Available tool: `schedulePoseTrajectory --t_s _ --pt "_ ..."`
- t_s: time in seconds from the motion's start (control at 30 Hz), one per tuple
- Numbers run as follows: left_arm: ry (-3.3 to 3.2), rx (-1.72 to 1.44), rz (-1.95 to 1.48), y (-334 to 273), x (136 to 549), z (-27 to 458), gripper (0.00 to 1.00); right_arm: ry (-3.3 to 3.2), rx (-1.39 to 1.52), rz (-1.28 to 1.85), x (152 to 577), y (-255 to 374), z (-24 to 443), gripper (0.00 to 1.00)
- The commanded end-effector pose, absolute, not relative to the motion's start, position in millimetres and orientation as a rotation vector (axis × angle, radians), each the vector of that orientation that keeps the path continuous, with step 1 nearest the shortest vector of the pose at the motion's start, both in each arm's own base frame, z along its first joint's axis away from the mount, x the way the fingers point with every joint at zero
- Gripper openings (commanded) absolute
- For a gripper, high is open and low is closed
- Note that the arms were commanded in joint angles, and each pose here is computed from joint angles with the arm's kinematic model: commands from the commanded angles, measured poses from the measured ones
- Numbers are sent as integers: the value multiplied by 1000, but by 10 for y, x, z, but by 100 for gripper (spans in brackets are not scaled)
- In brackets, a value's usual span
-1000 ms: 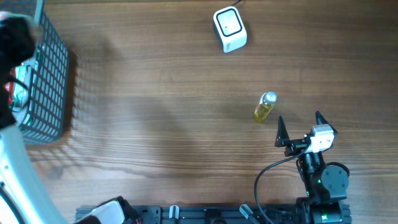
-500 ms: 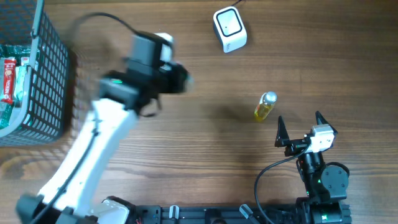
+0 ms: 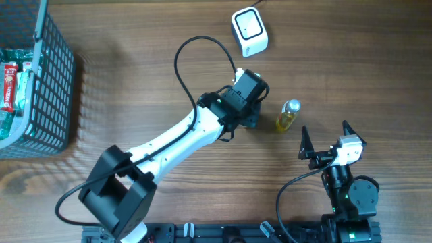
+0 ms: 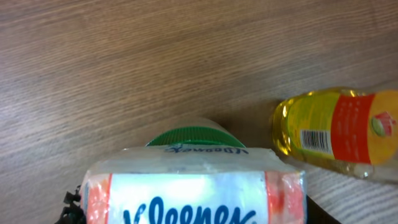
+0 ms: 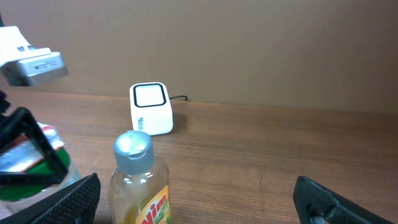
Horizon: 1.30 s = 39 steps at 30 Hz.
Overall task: Scan the item barcode
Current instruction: 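Carry the Kleenex pack with the left gripper beside the oil bottle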
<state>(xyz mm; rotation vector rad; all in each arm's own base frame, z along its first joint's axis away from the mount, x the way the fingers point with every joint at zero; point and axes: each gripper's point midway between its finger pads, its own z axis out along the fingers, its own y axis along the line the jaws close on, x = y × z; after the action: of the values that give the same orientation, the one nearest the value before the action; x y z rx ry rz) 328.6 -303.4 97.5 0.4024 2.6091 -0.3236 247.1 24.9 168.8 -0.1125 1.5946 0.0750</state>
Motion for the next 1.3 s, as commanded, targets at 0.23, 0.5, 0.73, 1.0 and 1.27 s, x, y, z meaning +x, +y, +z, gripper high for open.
schedulePoseTrajectory --t_s 0.23,0.5,0.73,1.0,1.27 --pt "2640 458 -215 -3157 3158 634 50 1591 -99 63 2473 216 1697 100" --pt "2649 484 -207 -3191 3091 593 90 1591 -99 63 2473 216 1697 100" --pt "2611 448 -236 -3181 3190 785 100 1591 -99 63 2473 216 1697 100" --pt "2461 299 -344 -2953 3485 1559 100 1591 -99 63 2473 216 1697 100" --pt "2541 371 -440 -2988 3261 1543 98 1591 -99 63 2473 216 1697 100"
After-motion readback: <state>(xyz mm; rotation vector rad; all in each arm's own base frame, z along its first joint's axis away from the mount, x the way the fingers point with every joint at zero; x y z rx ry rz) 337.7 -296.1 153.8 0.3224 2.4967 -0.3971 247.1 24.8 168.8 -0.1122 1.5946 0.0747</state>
